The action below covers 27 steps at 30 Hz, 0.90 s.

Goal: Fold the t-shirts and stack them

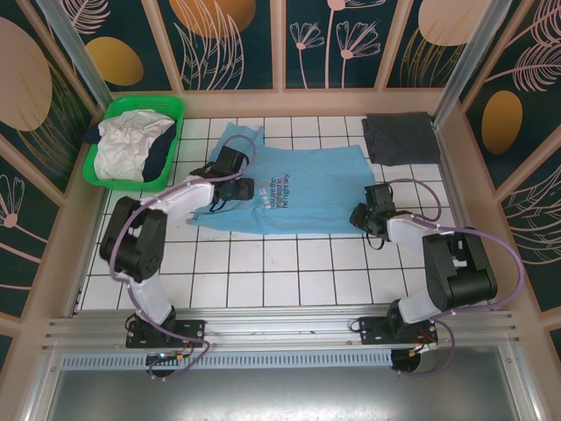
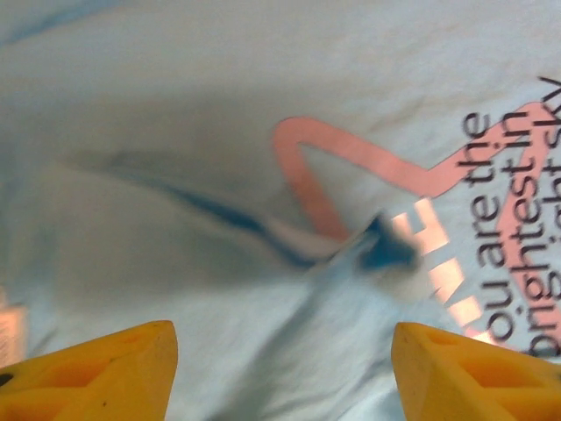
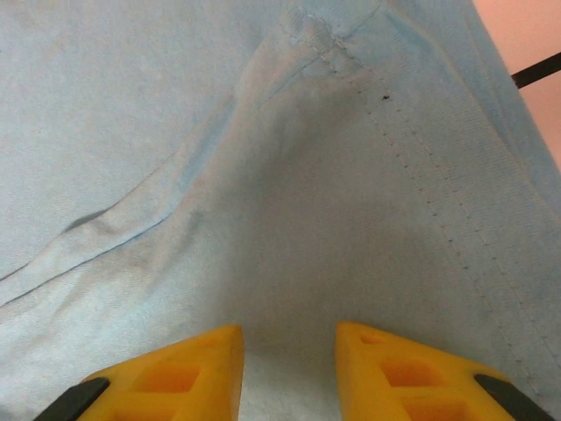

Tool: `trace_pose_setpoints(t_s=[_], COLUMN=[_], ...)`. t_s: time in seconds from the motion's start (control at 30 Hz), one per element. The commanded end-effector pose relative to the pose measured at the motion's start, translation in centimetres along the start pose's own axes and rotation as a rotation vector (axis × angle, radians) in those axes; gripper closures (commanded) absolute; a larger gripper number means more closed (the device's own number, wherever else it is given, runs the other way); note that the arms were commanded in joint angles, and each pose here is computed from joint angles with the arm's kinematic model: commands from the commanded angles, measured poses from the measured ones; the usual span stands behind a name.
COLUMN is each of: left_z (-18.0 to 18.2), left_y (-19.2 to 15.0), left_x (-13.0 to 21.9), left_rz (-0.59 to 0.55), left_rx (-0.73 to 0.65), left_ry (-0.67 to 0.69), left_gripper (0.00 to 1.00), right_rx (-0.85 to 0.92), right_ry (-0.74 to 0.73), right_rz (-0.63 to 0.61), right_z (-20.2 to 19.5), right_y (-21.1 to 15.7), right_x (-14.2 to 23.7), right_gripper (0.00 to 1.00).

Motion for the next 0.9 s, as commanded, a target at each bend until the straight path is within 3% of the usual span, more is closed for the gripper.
trace_pose_setpoints(t_s=[0.0, 0.13, 0.43, 0.63, 0.87], left_z=[3.0, 5.5, 9.6, 11.0, 12.2], left_y=[-1.0, -5.1, -8.0, -8.8, -10.6], left_x=[2.8, 2.4, 0.9, 2.3, 2.6], left_rz=[-0.085, -0.036, 0.038, 0.004, 0.014], left_rx=[0.056, 0.104, 0.196, 0.259, 0.301], left_ry=[0.125, 0.166, 0.289, 0.324, 0.356], left_gripper=[0.30, 0.33, 0.80, 0.98, 1.00], right_rx=[0.009, 0.012, -0.004, -0.042, -0.056], right_ry=[0.025, 0.070, 0.009, -0.024, -0.063], right_rz=[-0.044, -0.050, -0.004, 0.030, 0.044], right_z=[0.3, 0.8, -0.2, -1.4, -2.3], right_y=[0.8, 0.9, 0.2, -0.6, -1.1], right_x=[1.1, 1.1, 0.2, -0.1, 0.0], right_gripper=[0.67, 0.67, 0.67, 0.67, 0.67])
Point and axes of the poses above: each hand's point on the last joint's axis, 136 mm out from that joint toward the fingers, its own x axis back along the fingers, its own z axis along the line the jaws close on, y = z × x, the point moved 6 cm from there along x, back along the fingers, and after that the axes turned 8 degrees about x, right-handed, at the moved point
